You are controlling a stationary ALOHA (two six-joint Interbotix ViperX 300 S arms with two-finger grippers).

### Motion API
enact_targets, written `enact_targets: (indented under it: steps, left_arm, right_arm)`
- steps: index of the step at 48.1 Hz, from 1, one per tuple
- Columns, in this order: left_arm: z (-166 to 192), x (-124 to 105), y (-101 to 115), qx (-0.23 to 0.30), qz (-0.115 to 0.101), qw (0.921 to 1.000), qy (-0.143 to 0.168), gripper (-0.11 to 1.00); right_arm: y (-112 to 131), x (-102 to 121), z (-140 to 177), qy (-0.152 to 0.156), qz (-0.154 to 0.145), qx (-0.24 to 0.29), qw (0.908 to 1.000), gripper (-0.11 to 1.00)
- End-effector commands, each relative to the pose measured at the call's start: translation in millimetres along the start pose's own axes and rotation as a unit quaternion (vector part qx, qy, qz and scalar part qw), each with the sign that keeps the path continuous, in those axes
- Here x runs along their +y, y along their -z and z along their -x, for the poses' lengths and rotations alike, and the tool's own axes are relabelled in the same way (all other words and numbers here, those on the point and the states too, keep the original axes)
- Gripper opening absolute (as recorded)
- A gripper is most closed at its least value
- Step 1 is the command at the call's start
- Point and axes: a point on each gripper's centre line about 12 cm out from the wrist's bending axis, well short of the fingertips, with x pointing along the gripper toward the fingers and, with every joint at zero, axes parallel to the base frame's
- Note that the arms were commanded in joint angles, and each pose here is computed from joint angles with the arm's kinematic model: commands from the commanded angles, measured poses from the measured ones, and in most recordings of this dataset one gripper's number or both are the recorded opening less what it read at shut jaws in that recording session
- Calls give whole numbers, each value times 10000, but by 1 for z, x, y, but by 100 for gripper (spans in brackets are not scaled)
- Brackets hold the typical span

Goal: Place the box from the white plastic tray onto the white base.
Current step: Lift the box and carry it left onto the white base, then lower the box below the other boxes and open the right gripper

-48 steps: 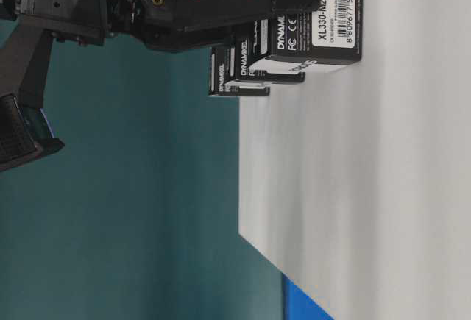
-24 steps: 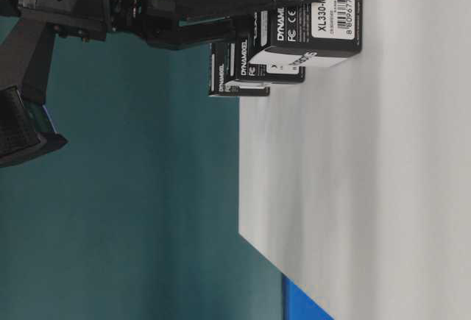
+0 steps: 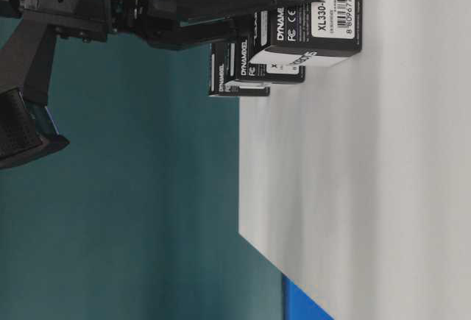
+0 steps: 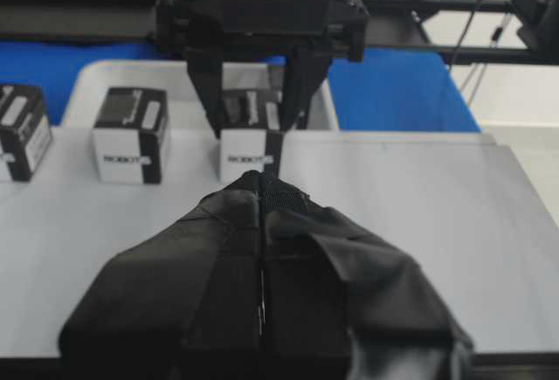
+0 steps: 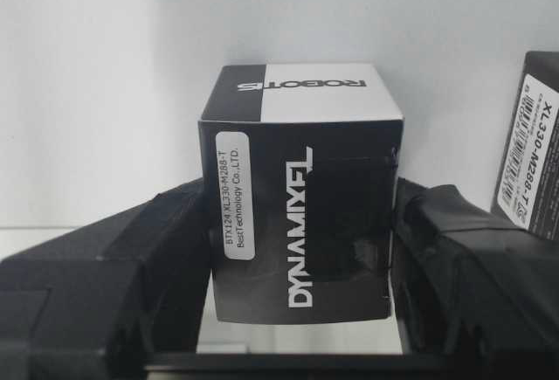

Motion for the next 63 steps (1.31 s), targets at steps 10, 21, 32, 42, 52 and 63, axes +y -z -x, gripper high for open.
enact_targets:
  steps: [10,21,32,42,52,63]
  left_arm:
    - [-1,-1,-11,-137,-1,9999,22,-7]
    - [-1,-1,-11,-137,-1,9999,22,-7]
    - [-1,-1,-11,-130,-1,9999,22,-7]
    - [-1,-1,-11,-137,-1,9999,22,-7]
    - [-1,-1,-11,-130,-1,9999,22,-7]
    - [-2,-1,-10,-107,-1,9999,21,-7]
  right_arm:
    - [-4,0,-5,-9,-18,-161,9999,94]
    - [-9,0,-3,-32,-33,-382,9993,98]
    - [-10,-2,14,-52,-73,-634,9979,98]
    - [-14,-3,57,-129,-114,-1476,9889,98]
    - [-12,-6,102,-231,-179,-2552,9664,98]
    - [10,-10,123,-310,-190,-3513,9356,98]
